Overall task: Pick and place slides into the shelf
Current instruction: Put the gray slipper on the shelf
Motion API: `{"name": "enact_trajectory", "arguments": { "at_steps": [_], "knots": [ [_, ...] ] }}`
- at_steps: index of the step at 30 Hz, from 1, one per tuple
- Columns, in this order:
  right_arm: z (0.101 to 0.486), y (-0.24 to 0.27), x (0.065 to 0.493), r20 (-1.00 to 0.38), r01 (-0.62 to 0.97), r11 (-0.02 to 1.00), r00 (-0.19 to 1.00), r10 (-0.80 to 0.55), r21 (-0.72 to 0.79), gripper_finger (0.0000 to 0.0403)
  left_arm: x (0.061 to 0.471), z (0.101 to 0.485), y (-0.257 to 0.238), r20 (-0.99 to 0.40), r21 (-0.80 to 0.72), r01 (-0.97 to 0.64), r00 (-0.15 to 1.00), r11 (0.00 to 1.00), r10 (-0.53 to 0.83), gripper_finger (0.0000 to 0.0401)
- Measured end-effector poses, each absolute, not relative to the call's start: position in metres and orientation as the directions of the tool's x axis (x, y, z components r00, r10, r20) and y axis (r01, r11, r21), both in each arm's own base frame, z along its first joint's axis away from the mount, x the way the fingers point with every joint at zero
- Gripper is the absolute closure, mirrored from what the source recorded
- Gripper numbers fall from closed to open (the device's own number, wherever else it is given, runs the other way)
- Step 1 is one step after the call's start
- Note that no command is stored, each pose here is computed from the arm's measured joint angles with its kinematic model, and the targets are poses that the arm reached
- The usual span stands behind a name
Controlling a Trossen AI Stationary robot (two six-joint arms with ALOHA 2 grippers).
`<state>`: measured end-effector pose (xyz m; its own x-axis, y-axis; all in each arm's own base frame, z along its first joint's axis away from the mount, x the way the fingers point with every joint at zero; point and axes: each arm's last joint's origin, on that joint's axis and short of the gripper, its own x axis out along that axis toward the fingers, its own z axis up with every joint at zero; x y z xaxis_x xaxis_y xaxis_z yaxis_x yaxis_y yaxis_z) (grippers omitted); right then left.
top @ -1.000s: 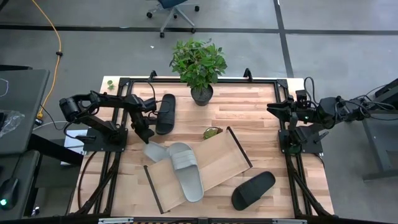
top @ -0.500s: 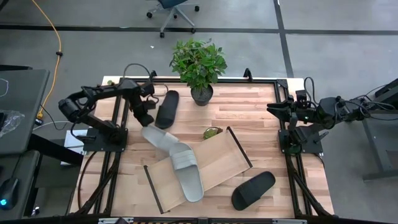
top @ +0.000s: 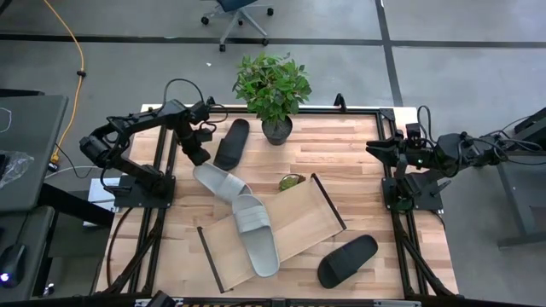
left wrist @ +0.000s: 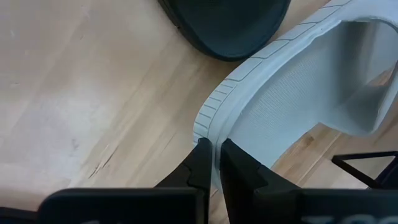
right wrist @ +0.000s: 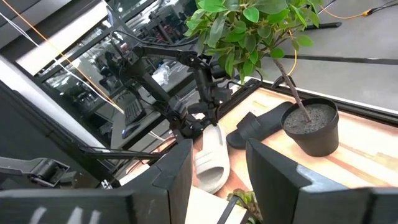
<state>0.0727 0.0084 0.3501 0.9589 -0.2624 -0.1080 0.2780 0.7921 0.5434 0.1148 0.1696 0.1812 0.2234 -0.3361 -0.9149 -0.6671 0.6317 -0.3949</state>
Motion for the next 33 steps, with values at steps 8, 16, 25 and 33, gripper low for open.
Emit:
{"name": "enact_trajectory", "arguments": {
  "at_steps": [8, 16, 25, 33],
  "knots": [
    [0.350, 0.008, 0.073, -0.108, 0.278, 0.792, 0.959, -0.263, 0.543, 0.0261, 0.115, 0.181, 0.170, -0.919, -0.386, -0.671, 0.218, 0.634, -0.328, 0.0370],
    [0.350, 0.008, 0.073, -0.108, 0.278, 0.791, 0.959, -0.263, 0.545, 0.0261, 0.114, 0.181, 0.171, -0.933, -0.347, -0.680, 0.182, 0.646, -0.310, 0.0306],
    [0.350, 0.008, 0.073, -0.108, 0.278, 0.790, 0.959, -0.263, 0.546, 0.0261, 0.112, 0.181, 0.171, -0.941, -0.320, -0.688, 0.151, 0.651, -0.303, 0.0290],
    [0.350, 0.008, 0.073, -0.107, 0.278, 0.790, 0.959, -0.263, 0.547, 0.0261, 0.096, 0.170, 0.177, -0.889, -0.443, -0.730, 0.282, 0.520, -0.361, 0.0263]
  ]
}}
